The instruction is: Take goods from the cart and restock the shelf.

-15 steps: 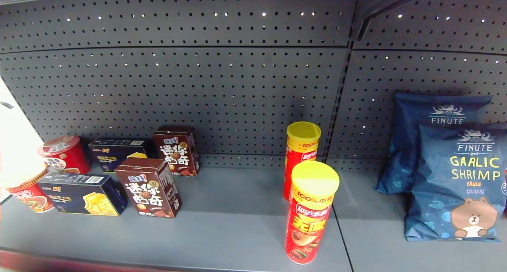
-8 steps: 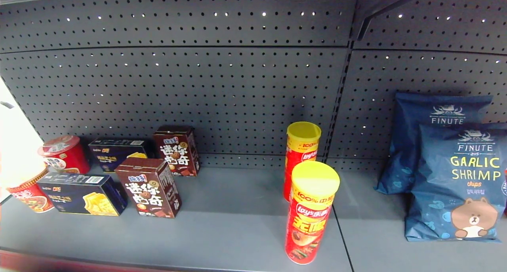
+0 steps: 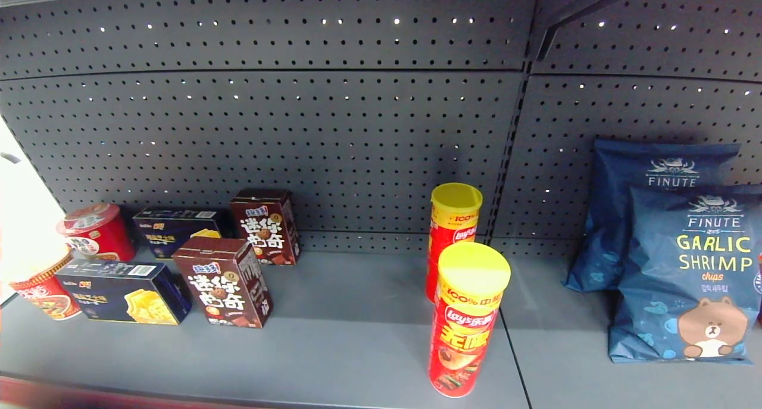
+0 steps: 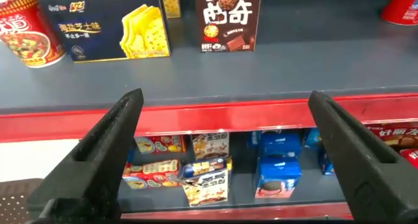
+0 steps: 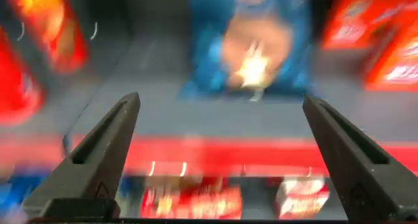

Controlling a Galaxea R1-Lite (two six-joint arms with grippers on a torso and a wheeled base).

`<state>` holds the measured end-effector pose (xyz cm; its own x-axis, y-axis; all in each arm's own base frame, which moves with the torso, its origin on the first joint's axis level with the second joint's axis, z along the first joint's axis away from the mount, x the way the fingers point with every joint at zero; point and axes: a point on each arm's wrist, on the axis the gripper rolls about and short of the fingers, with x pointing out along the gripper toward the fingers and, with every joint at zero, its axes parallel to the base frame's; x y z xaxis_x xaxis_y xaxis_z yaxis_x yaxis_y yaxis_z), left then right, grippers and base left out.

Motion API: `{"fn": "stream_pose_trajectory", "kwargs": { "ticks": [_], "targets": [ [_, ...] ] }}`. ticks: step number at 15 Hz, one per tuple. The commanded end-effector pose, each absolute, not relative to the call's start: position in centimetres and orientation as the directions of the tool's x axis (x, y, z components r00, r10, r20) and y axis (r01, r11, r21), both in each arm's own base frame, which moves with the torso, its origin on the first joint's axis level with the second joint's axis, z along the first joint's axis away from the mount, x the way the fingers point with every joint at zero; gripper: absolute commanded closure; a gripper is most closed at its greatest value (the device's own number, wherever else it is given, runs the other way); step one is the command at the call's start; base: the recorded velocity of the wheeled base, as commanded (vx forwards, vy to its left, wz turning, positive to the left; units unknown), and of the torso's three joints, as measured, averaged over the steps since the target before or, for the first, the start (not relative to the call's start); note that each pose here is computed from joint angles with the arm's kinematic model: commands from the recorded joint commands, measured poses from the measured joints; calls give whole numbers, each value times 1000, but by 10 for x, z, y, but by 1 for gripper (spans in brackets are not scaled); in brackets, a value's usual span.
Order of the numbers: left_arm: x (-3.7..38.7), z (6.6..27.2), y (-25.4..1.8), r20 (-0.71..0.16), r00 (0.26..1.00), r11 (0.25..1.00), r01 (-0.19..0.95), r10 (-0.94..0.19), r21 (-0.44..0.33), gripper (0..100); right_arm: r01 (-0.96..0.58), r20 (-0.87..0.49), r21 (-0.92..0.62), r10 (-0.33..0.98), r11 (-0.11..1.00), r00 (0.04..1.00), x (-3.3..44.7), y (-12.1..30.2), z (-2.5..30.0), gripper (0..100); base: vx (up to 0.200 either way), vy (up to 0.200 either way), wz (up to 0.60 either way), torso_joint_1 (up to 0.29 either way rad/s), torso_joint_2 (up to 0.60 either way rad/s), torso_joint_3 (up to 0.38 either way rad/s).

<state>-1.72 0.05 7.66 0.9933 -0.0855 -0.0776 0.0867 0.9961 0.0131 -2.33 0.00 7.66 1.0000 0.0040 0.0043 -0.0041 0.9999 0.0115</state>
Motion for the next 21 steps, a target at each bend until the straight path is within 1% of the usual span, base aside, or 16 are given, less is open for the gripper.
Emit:
{"fn": "stream_pose_trajectory", "kwargs": {
  "ticks": [1,3,5,6,7,9,10,11,12,21],
  "targets": [
    [-17,77,0,-81,993,996,87,-86,12,0,-11,-3,8,11,1000,1000,-23,0,76,0,0,0,0,0,0,0],
    [-17,77,0,-81,993,996,90,-89,13,0,-11,-3,6,11,1000,1000,-23,0,76,0,0,0,0,0,0,0],
    [-17,77,-1,-84,987,990,137,-134,31,0,-11,-3,6,11,1000,1000,-23,0,76,0,0,0,0,0,0,0],
    [-17,77,-1,-84,987,990,139,-136,35,0,-11,-2,6,11,1000,1000,-23,0,76,0,0,0,0,0,0,0],
    [-17,77,0,-86,988,991,131,-128,25,0,-11,-2,6,11,1000,1000,-23,0,76,0,0,0,0,0,0,0],
    [-17,77,1,-92,996,1000,12,-11,19,0,-11,-2,6,11,1000,1000,-23,0,76,0,0,0,0,0,0,0],
    [-17,77,0,-86,996,999,29,-28,18,0,-11,-3,6,11,1000,1000,-23,0,76,0,0,0,0,0,0,0],
    [-20,76,0,-46,998,999,39,-38,17,0,-11,-3,6,11,1000,1000,-23,0,76,0,0,0,0,0,0,0],
    [-23,75,0,-5,1000,1000,11,-11,12,0,-11,-2,6,11,1000,1000,-23,0,76,0,0,0,0,0,0,0],
    [-23,75,0,-3,1000,1000,8,-8,6,0,-11,3,6,11,1000,1000,-23,0,76,0,0,0,0,0,0,0]
  ]
}}
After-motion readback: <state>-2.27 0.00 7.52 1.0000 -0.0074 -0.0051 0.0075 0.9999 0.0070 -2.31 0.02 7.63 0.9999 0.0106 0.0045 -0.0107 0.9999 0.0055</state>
